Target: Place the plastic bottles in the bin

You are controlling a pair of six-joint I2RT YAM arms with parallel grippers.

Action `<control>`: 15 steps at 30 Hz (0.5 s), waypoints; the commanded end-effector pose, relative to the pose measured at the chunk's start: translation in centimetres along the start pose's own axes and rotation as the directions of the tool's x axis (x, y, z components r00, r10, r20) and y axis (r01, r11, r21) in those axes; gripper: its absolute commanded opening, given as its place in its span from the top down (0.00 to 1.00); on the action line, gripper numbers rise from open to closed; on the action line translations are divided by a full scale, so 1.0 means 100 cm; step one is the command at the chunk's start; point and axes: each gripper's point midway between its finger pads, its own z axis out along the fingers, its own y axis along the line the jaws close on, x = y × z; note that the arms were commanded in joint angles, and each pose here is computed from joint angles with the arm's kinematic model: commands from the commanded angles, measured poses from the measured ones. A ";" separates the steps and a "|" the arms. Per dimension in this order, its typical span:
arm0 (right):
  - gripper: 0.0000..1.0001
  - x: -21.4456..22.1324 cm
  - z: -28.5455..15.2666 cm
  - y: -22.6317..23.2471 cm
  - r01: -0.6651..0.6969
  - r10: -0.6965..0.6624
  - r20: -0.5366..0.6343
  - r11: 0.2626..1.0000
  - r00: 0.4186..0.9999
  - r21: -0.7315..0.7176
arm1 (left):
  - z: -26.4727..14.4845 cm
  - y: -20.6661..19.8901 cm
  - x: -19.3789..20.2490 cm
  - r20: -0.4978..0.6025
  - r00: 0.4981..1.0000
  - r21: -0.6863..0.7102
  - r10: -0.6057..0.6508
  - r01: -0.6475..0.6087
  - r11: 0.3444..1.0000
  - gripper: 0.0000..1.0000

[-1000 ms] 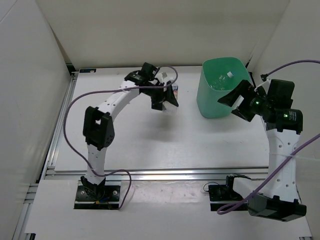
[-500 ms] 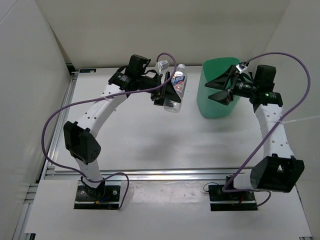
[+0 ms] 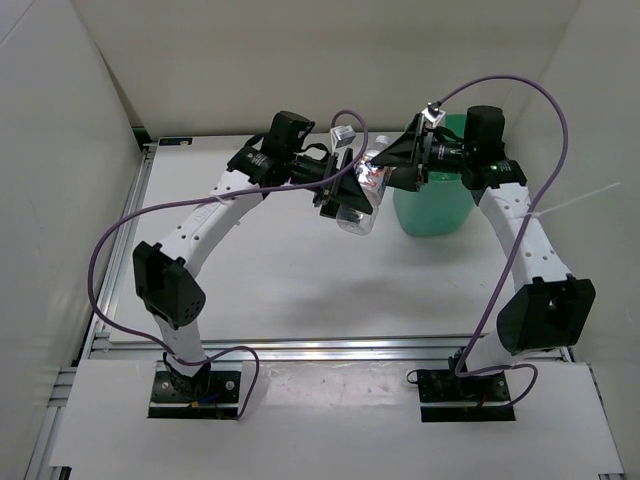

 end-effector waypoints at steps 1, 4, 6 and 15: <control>0.00 -0.011 0.011 0.010 0.087 -0.086 0.015 0.996 0.996 -0.017 | -0.005 -0.028 0.000 -0.014 0.996 0.075 0.085 -0.084 0.994 0.57; 0.03 -0.010 0.022 0.010 0.085 -0.086 -0.005 0.996 0.996 -0.021 | 0.002 -0.031 0.006 -0.045 0.996 0.094 0.074 -0.070 0.993 0.54; 0.14 -0.009 0.028 0.010 0.088 -0.088 -0.009 0.996 0.996 -0.018 | 0.002 -0.031 0.006 -0.045 0.996 0.094 0.074 -0.069 0.993 0.53; 0.68 -0.007 0.033 0.012 0.099 -0.099 -0.005 0.995 0.995 0.016 | 0.003 -0.023 0.013 -0.063 0.997 0.092 0.039 -0.033 0.995 0.23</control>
